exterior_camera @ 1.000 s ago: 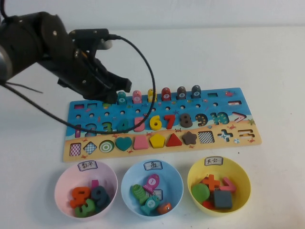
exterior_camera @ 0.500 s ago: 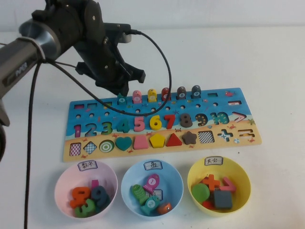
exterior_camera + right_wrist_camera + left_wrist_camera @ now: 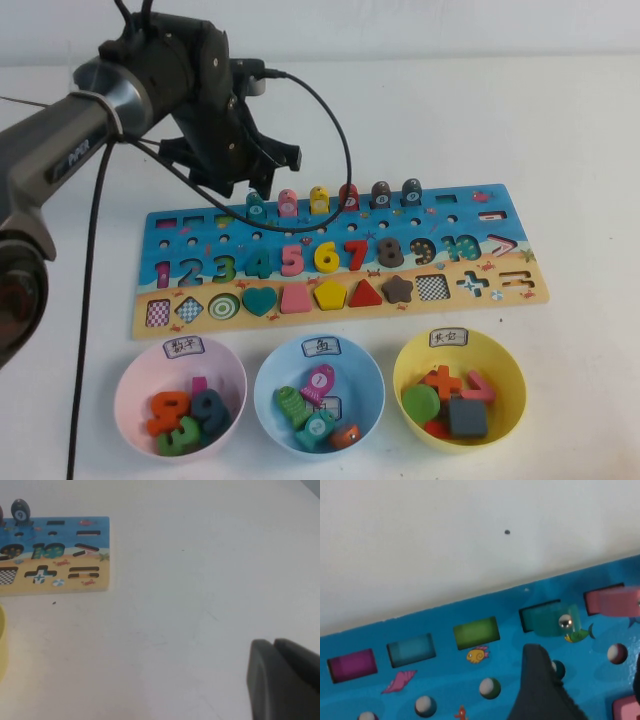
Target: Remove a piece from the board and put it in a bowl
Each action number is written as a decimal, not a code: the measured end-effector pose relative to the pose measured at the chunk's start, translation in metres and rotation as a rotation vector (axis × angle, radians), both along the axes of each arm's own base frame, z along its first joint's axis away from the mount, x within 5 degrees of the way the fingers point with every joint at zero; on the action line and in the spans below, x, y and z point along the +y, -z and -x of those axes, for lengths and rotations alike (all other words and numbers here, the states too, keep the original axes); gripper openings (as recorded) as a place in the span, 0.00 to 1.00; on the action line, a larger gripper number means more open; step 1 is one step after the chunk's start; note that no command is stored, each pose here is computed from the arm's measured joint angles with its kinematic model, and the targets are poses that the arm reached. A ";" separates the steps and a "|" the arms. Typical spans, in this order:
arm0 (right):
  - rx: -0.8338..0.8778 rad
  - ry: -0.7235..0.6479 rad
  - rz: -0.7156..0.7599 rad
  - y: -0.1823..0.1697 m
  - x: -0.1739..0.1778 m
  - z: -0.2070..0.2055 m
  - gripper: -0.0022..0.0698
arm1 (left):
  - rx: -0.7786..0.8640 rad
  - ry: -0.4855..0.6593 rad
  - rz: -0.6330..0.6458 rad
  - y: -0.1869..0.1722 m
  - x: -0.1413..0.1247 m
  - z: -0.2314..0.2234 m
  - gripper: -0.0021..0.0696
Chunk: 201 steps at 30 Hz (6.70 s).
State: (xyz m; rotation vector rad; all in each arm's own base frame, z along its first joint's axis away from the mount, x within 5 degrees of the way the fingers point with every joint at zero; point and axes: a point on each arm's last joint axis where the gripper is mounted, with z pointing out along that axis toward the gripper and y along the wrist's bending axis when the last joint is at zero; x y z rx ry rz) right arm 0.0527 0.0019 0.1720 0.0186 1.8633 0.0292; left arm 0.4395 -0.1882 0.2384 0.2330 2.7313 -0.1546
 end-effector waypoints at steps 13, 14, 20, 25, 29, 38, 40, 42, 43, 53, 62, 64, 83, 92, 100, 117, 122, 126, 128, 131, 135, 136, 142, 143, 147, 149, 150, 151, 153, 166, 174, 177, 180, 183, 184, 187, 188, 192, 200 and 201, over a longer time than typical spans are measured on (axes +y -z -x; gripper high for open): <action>0.000 0.000 0.000 0.000 0.000 0.000 0.01 | 0.008 -0.026 0.003 0.018 -0.002 -0.007 0.51; 0.000 0.000 0.000 0.000 0.000 0.000 0.01 | 0.011 -0.026 0.002 0.019 -0.002 -0.007 0.51; 0.000 0.000 0.000 0.000 0.000 0.000 0.01 | 0.028 -0.026 -0.006 0.032 -0.004 -0.010 0.51; 0.000 0.000 0.000 0.000 0.000 0.000 0.01 | 0.025 -0.025 -0.004 0.037 -0.005 -0.012 0.51; 0.000 0.000 0.000 0.000 0.000 0.000 0.01 | 0.011 -0.024 0.002 0.040 -0.006 -0.014 0.51; 0.000 0.000 0.000 0.000 0.000 0.000 0.01 | -0.006 -0.024 0.009 0.042 -0.007 -0.016 0.51; 0.000 0.000 0.000 0.000 0.000 0.000 0.01 | -0.012 -0.023 0.012 0.041 -0.007 -0.017 0.50; 0.000 0.000 0.000 0.000 0.000 0.000 0.01 | -0.012 -0.023 0.012 0.041 -0.007 -0.017 0.47; 0.000 0.000 0.000 0.000 0.000 0.000 0.01 | -0.012 -0.023 0.012 0.041 -0.007 -0.017 0.47; 0.000 0.000 0.000 0.000 0.000 0.000 0.01 | -0.008 -0.024 0.011 0.044 -0.007 -0.017 0.42; 0.000 0.000 -0.001 0.000 0.000 0.000 0.01 | -0.008 -0.024 0.011 0.044 -0.007 -0.017 0.33; 0.000 0.000 -0.001 0.000 0.000 0.000 0.01 | -0.008 -0.024 0.011 0.044 -0.007 -0.017 0.33; 0.000 0.000 -0.001 0.000 0.000 0.000 0.01 | -0.022 -0.017 0.013 0.023 -0.005 -0.012 0.31; 0.000 0.000 -0.001 0.000 0.000 0.000 0.01 | -0.025 0.059 -0.026 -0.023 -0.001 -0.003 0.31; -0.001 0.000 -0.001 0.000 0.000 0.000 0.01 | 0.010 0.164 -0.099 -0.056 -0.001 0.029 0.31; -0.001 0.000 -0.004 0.000 0.000 0.000 0.01 | 0.088 0.538 -0.131 -0.082 0.000 0.173 0.31; -0.001 0.000 -0.004 0.000 0.000 0.000 0.01 | 0.202 0.709 -0.101 -0.052 0.005 0.196 0.31; -0.001 0.000 -0.005 0.000 0.000 0.000 0.01 | 0.189 0.761 -0.074 -0.041 -0.002 0.199 0.31; -0.001 0.000 -0.005 0.000 0.000 0.000 0.01 | 0.162 0.794 -0.070 -0.038 -0.009 0.199 0.31; -0.001 0.000 -0.005 0.000 0.000 0.000 0.01 | 0.145 0.855 -0.077 -0.032 -0.022 0.201 0.31; -0.001 0.000 -0.005 0.000 0.000 0.000 0.01 | 0.137 0.917 -0.085 -0.016 -0.041 0.202 0.31; -0.001 0.000 -0.005 0.000 0.000 0.000 0.01 | 0.130 0.927 -0.087 -0.012 -0.045 0.201 0.31; -0.001 -0.001 -0.007 0.000 0.000 0.000 0.01 | 0.124 0.962 -0.097 0.010 -0.057 0.194 0.31; -0.001 -0.001 -0.007 0.000 0.000 0.000 0.01 | 0.128 0.964 -0.099 0.013 -0.057 0.193 0.31; -0.001 -0.001 -0.007 0.000 0.000 0.000 0.01 | 0.134 0.964 -0.103 0.021 -0.060 0.190 0.31; -0.001 -0.001 -0.007 0.000 0.000 0.000 0.01 | 0.127 0.962 -0.103 0.023 -0.061 0.189 0.31; -0.001 -0.001 -0.007 0.000 0.000 0.000 0.01 | 0.126 0.961 -0.103 0.025 -0.062 0.188 0.31; -0.001 -0.001 -0.007 0.000 0.000 0.000 0.01 | 0.127 0.961 -0.103 0.025 -0.062 0.188 0.31; -0.001 -0.001 -0.007 0.000 0.000 0.000 0.01 | 0.130 0.962 -0.105 0.028 -0.063 0.187 0.31; -0.001 -0.001 -0.009 0.000 0.000 0.000 0.01 | 0.154 0.954 -0.110 0.041 -0.067 0.183 0.31; -0.001 -0.001 -0.009 0.000 0.000 0.000 0.01 | 0.157 0.955 -0.110 0.041 -0.068 0.183 0.42; -0.001 -0.001 -0.009 0.000 0.000 0.000 0.01 | 0.160 0.942 -0.107 0.041 -0.068 0.183 0.48; -0.001 -0.001 -0.010 0.000 0.000 0.000 0.01 | 0.181 0.901 -0.099 0.039 -0.067 0.184 0.51; -0.001 -0.001 -0.011 0.000 0.000 0.000 0.01 | 0.202 0.869 -0.091 0.033 -0.069 0.183 0.51; -0.001 -0.001 -0.011 0.000 0.000 0.000 0.01 | 0.203 0.865 -0.092 0.028 -0.070 0.181 0.48; -0.001 -0.001 -0.011 0.000 0.000 0.000 0.01 | 0.175 0.854 -0.105 0.016 -0.072 0.176 0.34; -0.001 -0.001 -0.011 0.000 0.000 0.000 0.01 | 0.162 0.846 -0.107 0.013 -0.073 0.174 0.27; -0.001 -0.001 -0.011 0.000 0.000 0.000 0.01 | 0.131 0.821 -0.104 0.001 -0.072 0.173 0.07; -0.001 -0.001 -0.011 0.000 0.000 0.000 0.01 | -0.057 0.755 -0.029 -0.041 -0.041 0.205 0.03; -0.001 -0.001 -0.011 0.000 0.000 0.000 0.01 | -0.089 0.749 -0.017 -0.046 -0.034 0.212 0.03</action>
